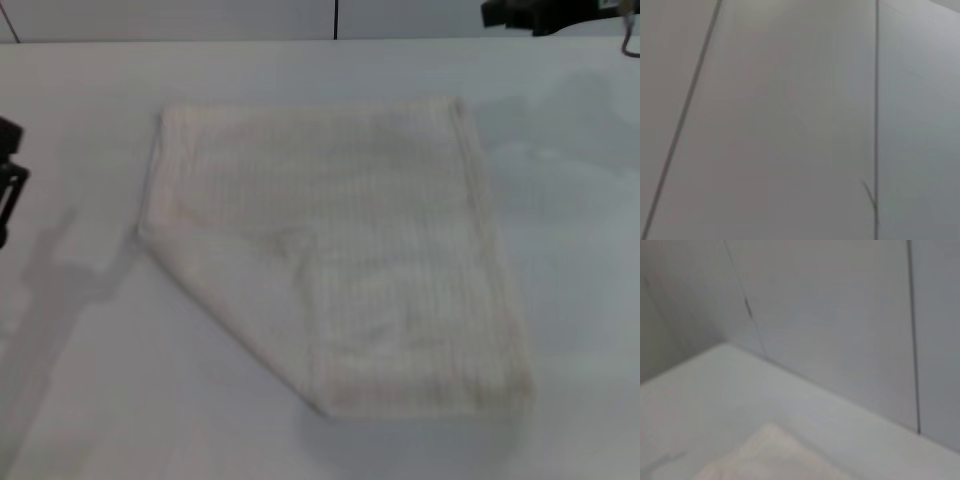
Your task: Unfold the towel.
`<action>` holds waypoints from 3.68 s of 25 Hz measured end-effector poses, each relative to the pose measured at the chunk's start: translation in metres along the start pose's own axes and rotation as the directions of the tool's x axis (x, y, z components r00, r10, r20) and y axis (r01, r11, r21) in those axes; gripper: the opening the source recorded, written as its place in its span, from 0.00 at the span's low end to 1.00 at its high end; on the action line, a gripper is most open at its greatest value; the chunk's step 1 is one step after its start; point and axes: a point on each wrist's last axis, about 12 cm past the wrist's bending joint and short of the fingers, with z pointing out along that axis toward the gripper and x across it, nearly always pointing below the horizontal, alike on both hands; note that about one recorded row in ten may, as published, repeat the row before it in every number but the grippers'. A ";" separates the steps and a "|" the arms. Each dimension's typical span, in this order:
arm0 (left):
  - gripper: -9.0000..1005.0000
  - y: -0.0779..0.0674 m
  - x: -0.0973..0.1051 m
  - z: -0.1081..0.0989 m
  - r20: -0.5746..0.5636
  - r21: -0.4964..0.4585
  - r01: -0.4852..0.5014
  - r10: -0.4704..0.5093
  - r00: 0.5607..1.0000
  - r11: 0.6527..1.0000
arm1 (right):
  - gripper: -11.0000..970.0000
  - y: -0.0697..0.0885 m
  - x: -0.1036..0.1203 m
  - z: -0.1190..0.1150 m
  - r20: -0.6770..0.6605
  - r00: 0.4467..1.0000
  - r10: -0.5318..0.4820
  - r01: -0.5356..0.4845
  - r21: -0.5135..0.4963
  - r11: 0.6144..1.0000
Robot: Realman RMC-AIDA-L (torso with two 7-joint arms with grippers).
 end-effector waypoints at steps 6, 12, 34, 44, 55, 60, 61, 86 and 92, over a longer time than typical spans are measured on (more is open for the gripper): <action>0.80 -0.002 0.010 0.028 -0.042 0.092 0.022 -0.018 0.999 0.996 | 0.01 0.002 -0.001 0.026 -0.208 0.978 0.016 -0.011 0.025 1.000; 0.80 -0.002 0.014 0.044 -0.077 0.173 0.027 -0.013 0.997 0.985 | 0.01 0.011 0.013 0.047 -0.332 0.943 -0.004 0.014 0.026 1.000; 0.80 0.023 -0.001 0.133 -0.740 0.350 0.503 -0.095 0.666 0.790 | 0.01 0.018 0.046 0.062 -0.389 0.920 0.036 -0.014 0.059 0.998; 0.80 0.000 0.019 0.164 -0.888 0.301 0.539 0.026 0.459 0.787 | 0.01 0.016 0.054 0.062 -0.399 0.916 0.046 -0.014 0.082 0.997; 0.80 -0.019 0.034 0.175 -0.903 0.296 0.543 0.045 0.426 0.786 | 0.01 0.020 0.063 0.076 -0.430 0.902 0.030 0.023 0.117 0.993; 0.80 -0.028 0.041 0.178 -0.902 0.304 0.532 0.059 0.428 0.790 | 0.01 0.022 0.063 0.080 -0.437 0.899 0.013 0.042 0.116 0.992; 0.80 -0.029 0.042 0.179 -0.900 0.302 0.530 0.054 0.432 0.792 | 0.01 0.022 0.063 0.081 -0.437 0.899 0.009 0.048 0.118 0.992; 0.79 -0.038 0.048 0.180 -0.883 0.370 0.483 0.139 0.447 0.793 | 0.01 0.027 0.071 0.094 -0.455 0.890 0.000 0.063 0.124 0.990; 0.79 -0.043 0.058 0.183 -0.871 0.386 0.412 0.179 0.458 0.826 | 0.01 0.027 0.071 0.094 -0.454 0.891 -0.001 0.064 0.124 0.990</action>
